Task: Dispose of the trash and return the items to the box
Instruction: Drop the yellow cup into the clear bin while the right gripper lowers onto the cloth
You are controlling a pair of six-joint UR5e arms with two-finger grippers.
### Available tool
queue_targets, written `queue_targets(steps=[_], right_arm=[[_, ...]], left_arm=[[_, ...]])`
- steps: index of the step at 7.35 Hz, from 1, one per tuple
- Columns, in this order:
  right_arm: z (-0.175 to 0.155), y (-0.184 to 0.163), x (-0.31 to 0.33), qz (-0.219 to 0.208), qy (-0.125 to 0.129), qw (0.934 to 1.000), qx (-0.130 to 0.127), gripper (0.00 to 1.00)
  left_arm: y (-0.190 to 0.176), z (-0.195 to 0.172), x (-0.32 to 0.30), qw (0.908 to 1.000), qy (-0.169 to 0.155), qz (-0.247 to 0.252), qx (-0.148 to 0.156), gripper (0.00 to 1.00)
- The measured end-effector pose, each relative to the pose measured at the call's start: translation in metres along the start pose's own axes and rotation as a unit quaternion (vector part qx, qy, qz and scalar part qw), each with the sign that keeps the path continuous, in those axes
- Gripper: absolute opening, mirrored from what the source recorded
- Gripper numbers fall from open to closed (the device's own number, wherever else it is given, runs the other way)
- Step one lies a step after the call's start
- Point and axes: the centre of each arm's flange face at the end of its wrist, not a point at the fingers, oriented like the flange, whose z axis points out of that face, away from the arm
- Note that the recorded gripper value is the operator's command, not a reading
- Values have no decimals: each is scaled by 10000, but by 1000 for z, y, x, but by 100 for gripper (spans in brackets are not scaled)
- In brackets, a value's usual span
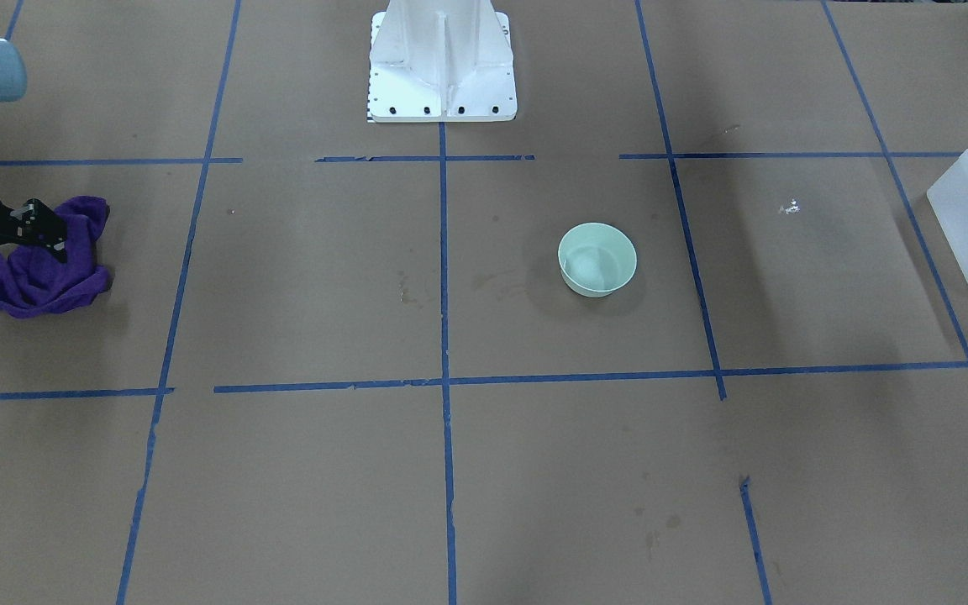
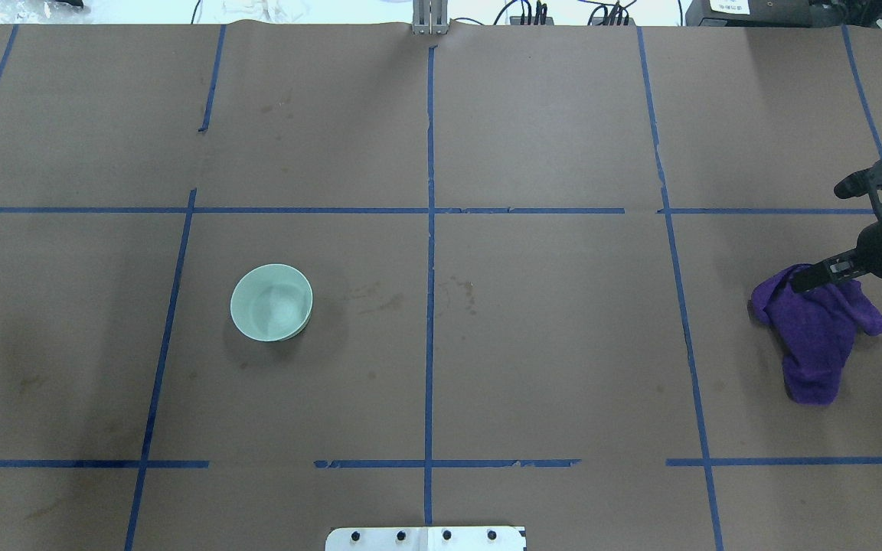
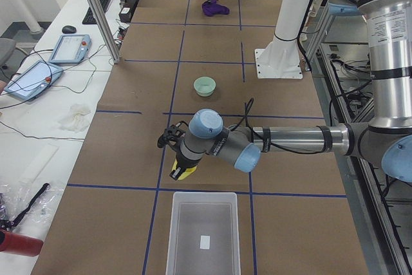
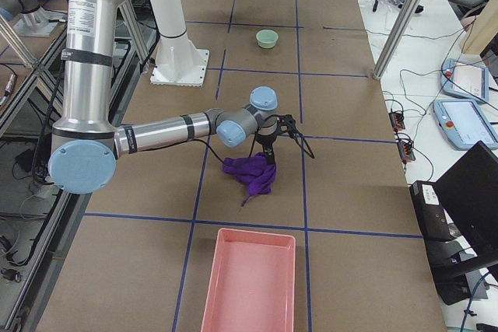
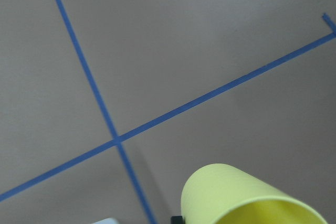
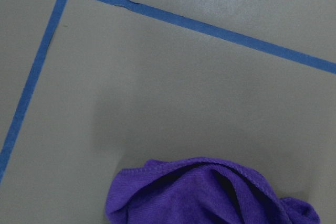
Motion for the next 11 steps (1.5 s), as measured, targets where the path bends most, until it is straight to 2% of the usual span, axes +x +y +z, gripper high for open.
queue_targets(steps=[2,4,6,8,10,11], right_arm=[[5,0,-1,-49,-3,10000,-43,100],[5,0,-2,-57,-21,10000,-51,100],[5,-1,-3,-60,-29,10000,-48,100],[5,-1,-3,-61,-33,10000,-48,100],[5,-2,-3,-60,-35,10000,-43,100],[5,-2,-3,-57,-36,10000,-45,100]], left_arm=[[52,31,-29,9989,-97,4,-469,0],[100,57,-37,9958,25,-253,-878,0],[118,73,-44,9910,161,-547,-1209,0],[115,85,-47,9885,468,-692,-1260,0],[113,95,-49,9867,696,-768,-1254,12],[116,98,-49,9858,757,-795,-1271,14]])
